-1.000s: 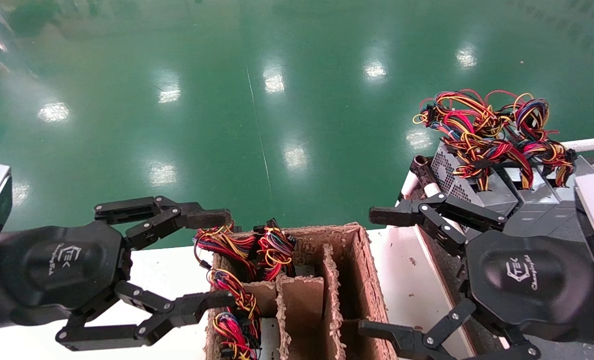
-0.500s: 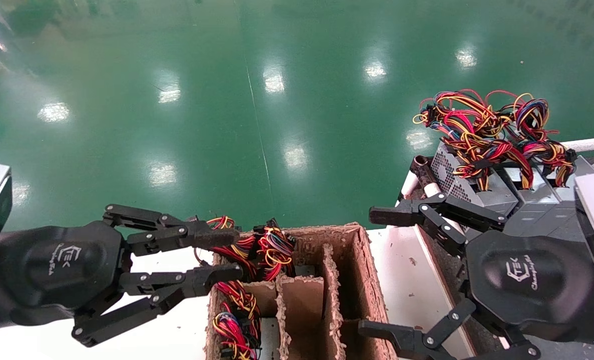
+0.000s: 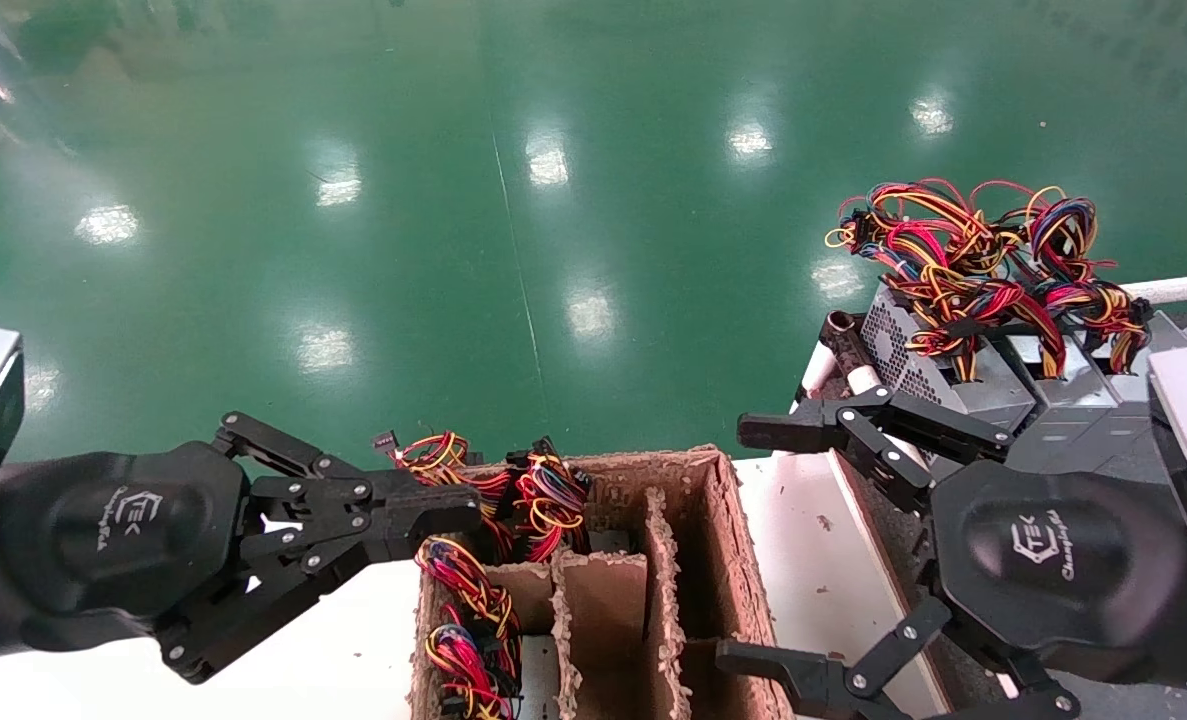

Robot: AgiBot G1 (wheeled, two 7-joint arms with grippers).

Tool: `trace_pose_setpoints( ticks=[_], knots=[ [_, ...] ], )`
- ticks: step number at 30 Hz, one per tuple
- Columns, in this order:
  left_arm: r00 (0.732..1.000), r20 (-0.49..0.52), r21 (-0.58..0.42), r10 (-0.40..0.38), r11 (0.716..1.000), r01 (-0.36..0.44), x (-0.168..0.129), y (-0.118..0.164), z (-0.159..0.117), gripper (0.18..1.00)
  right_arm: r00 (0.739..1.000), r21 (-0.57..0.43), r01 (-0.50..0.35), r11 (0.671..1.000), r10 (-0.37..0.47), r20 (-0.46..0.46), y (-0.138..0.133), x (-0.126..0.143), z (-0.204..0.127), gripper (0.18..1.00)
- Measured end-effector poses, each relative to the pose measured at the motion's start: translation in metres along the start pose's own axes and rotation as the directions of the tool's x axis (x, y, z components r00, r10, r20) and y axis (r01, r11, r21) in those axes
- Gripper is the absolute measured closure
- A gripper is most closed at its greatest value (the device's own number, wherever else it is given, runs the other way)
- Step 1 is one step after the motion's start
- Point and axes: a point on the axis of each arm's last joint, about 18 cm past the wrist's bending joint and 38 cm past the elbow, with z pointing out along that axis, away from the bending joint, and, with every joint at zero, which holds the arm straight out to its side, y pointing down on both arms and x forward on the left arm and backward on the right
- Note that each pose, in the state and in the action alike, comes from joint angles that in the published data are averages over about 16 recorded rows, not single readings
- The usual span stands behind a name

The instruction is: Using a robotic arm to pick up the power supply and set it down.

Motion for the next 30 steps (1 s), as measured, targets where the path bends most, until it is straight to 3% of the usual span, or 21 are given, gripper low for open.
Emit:
trace_pose_setpoints(
  ticks=[8,16,22,30],
  knots=[
    [1.000,0.000,0.000,0.000,1.000,0.000,0.000,0.000,0.000,0.973,1.000,-0.001,-0.001,1.000,0.001,-0.001,0.001,0.000,0.000,0.178],
    [1.000,0.000,0.000,0.000,1.000,0.000,0.000,0.000,0.000,0.927,1.000,-0.028,-0.016,0.999,0.016,-0.012,0.009,0.004,0.006,0.178],
    [1.000,0.000,0.000,0.000,1.000,0.000,0.000,0.000,0.000,0.851,0.999,-0.077,-0.052,0.996,0.051,-0.015,0.024,0.010,0.019,0.178],
    [1.000,0.000,0.000,0.000,1.000,0.000,0.000,0.000,0.000,0.687,0.991,-0.166,-0.130,0.978,0.132,0.004,0.054,0.016,0.050,0.178]
  ],
)
